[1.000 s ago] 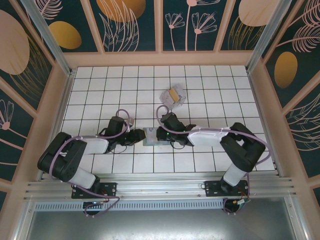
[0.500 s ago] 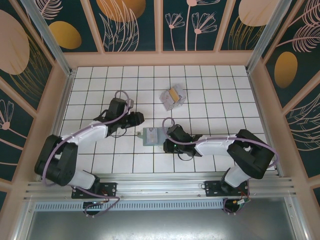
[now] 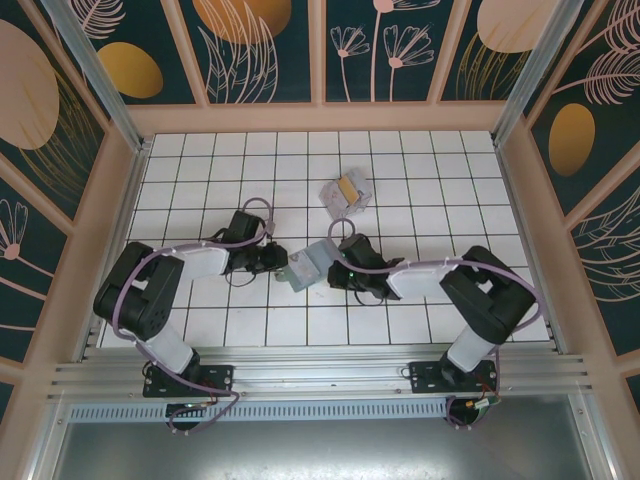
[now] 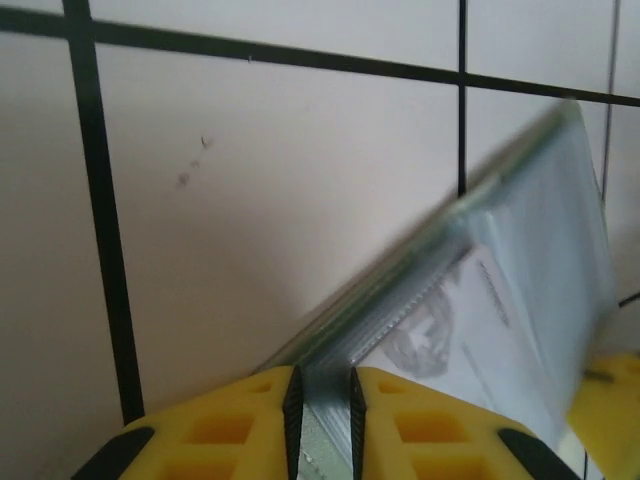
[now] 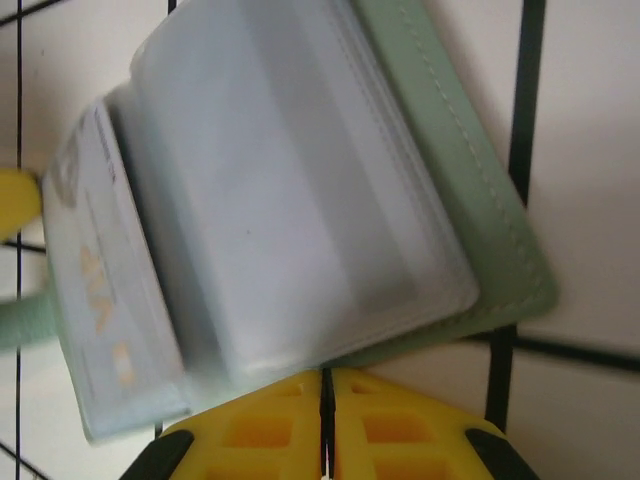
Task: Put the credit cards into the card holder
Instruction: Rotate the card holder at the bottom-center of the table.
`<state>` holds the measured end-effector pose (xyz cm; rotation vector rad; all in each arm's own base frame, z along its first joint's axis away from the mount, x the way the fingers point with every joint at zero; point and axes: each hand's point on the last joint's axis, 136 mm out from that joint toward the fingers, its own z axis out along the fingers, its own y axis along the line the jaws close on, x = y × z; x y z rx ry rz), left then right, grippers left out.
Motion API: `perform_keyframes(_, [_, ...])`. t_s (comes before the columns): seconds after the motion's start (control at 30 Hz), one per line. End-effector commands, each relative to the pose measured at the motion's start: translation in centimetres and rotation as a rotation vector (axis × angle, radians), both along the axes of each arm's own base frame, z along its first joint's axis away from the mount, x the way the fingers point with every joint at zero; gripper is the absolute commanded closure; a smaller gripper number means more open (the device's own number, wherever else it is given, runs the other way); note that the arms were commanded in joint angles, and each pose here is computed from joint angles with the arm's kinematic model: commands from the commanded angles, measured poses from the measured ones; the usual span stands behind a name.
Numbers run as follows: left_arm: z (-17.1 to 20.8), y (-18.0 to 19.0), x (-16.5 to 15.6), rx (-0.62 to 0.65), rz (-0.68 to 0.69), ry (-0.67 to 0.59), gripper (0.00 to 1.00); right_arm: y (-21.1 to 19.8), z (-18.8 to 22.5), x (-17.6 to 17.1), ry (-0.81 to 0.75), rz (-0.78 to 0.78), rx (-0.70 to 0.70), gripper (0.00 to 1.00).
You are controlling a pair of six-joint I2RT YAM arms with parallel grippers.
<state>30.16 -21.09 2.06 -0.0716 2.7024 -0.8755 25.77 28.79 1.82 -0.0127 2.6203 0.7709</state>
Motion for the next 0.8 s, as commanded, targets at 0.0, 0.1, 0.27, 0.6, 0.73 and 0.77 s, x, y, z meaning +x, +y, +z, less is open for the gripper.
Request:
perform_keyframes(0.0, [-0.5, -0.1, -2.9, -0.025, -0.009, 0.05, 0.79, 1.3, 0.5, 2.6, -0.054, 0.035, 0.001, 0.89])
perform_keyframes(0.1, [-0.9, 0.1, -4.6, -0.039, 0.002, 0.072, 0.79, 2.1, 0.1, 4.3, -0.056, 0.058, -0.005, 0.89])
perform_keyframes(0.27, [-0.9, 0.7, -6.1, -0.048, 0.012, 0.089, 0.79, 4.9, -0.6, 6.8, -0.06, 0.141, -0.044, 0.89])
perform_keyframes(0.6, [-0.3, -3.1, -6.5, -0.16, 0.001, 0.085, 0.78, 9.1, -0.5, 7.8, -0.044, 0.363, -0.041, 0.88])
perform_keyframes(0.73, [0.0, -6.4, -6.5, -0.196, -0.051, 0.082, 0.78, 9.4, -0.1, 8.6, -0.066, 0.414, -0.077, 0.88])
perform_keyframes(0.77, [0.1, -7.2, -6.5, -0.202, -0.064, 0.08, 0.78, 9.3, 0.1, 8.9, -0.071, 0.412, -0.085, 0.88])
